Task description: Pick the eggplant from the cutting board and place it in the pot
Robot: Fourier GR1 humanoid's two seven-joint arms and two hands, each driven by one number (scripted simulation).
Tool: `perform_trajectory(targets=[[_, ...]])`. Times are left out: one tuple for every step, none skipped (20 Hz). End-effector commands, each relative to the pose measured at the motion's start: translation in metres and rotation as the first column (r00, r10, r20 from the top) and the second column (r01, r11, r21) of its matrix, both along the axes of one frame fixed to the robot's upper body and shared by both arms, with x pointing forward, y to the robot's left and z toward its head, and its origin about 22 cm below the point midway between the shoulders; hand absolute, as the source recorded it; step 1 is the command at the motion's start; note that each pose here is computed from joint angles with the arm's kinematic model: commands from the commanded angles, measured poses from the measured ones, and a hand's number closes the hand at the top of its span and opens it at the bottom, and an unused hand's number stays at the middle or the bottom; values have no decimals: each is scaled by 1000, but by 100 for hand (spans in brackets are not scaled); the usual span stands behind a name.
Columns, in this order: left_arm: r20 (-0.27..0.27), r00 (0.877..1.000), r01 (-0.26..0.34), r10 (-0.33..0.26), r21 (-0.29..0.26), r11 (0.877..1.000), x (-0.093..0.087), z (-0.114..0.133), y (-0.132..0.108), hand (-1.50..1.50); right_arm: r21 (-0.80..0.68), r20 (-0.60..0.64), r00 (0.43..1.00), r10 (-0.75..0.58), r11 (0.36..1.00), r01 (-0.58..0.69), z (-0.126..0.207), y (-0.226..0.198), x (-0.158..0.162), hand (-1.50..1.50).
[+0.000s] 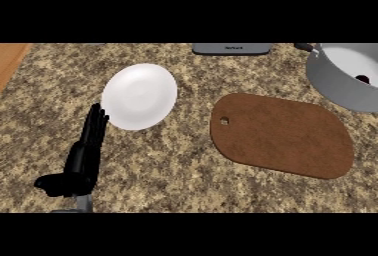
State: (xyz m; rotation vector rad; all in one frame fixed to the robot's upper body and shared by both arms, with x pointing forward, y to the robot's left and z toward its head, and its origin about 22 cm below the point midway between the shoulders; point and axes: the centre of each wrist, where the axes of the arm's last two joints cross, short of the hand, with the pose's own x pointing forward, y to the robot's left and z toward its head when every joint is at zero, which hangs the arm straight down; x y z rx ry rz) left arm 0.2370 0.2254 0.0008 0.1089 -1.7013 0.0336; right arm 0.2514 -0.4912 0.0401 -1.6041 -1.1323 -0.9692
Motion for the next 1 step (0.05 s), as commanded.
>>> perform_trajectory(targets=[[-6, 1000, -31, 31, -7, 999, 4, 2, 6, 0, -17, 19, 999, -43, 999, 43, 3, -6, -36, -150]])
